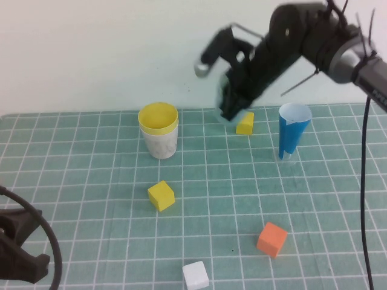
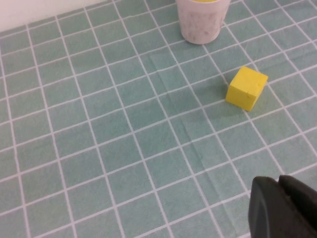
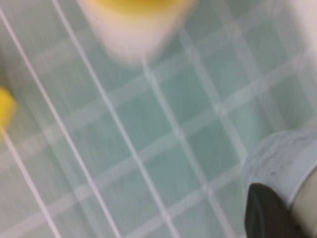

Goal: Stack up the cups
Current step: Place the blue cup on the yellow cup

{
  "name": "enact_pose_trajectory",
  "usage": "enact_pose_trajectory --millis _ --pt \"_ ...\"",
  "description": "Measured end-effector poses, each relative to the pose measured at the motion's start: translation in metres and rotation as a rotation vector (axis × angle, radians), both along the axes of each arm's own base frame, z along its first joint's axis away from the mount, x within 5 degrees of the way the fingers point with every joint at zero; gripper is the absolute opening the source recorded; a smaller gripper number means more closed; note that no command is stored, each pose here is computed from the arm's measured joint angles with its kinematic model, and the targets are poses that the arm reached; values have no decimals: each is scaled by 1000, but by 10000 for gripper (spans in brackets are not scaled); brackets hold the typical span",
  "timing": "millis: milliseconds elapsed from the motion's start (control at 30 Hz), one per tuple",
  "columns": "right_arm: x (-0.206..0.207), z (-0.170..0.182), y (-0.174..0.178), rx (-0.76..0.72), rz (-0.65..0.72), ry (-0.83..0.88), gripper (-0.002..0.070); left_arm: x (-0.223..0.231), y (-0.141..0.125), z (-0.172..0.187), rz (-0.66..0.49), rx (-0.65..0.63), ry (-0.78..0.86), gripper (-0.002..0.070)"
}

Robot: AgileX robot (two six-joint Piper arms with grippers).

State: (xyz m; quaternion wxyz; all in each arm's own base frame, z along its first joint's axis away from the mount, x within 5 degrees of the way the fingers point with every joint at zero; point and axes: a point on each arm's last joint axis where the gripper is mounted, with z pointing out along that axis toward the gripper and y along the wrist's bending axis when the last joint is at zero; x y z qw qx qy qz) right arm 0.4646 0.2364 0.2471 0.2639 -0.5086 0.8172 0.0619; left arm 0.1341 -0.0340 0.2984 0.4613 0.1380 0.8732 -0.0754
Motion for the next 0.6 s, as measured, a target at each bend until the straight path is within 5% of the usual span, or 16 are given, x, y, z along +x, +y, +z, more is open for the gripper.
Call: enact_pose_trajectory --millis 267,600 --pt "-39 75 60 188 253 -209 50 0 -1 0 -1 -27 4 -1" --pt "-34 29 82 140 315 -168 50 0 -2 0 0 -31 4 -1"
